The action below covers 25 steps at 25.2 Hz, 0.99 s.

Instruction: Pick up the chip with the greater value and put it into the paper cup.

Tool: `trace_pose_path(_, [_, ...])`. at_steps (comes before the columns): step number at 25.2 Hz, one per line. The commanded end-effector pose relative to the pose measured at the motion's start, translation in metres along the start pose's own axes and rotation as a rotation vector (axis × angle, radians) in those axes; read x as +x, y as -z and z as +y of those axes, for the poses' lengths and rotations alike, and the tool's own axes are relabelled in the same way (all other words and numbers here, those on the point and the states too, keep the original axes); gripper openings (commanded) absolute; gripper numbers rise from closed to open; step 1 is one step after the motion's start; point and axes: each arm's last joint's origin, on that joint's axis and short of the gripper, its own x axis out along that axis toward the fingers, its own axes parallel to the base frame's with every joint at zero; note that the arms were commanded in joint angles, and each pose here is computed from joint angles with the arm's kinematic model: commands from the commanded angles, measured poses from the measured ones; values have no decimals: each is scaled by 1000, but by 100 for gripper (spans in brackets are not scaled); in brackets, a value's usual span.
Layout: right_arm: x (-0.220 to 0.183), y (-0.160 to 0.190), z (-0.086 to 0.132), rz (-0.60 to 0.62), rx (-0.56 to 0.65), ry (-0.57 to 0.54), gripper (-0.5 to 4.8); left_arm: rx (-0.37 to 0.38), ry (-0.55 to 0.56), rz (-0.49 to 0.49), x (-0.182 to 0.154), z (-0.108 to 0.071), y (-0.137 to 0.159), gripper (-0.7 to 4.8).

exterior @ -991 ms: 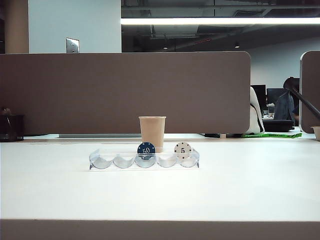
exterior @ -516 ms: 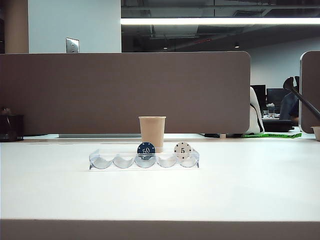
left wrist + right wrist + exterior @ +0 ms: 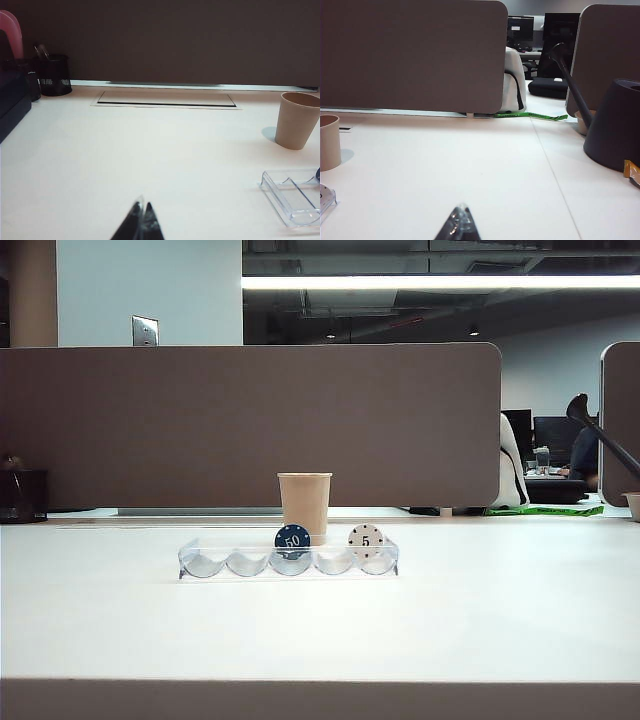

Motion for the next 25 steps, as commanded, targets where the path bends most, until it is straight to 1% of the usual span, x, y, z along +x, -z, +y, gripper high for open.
trace_pose_path(1, [0, -1, 0, -10, -3, -10, -5, 1, 3, 2, 0, 0, -1, -5])
trace_pose_path(8, [0, -1, 0, -10, -3, -9, -5, 0, 4, 15, 0, 0, 1, -5])
trace_pose_path(25, [0, -1, 0, -10, -3, -7, -5, 0, 4, 15, 0, 0, 1, -5])
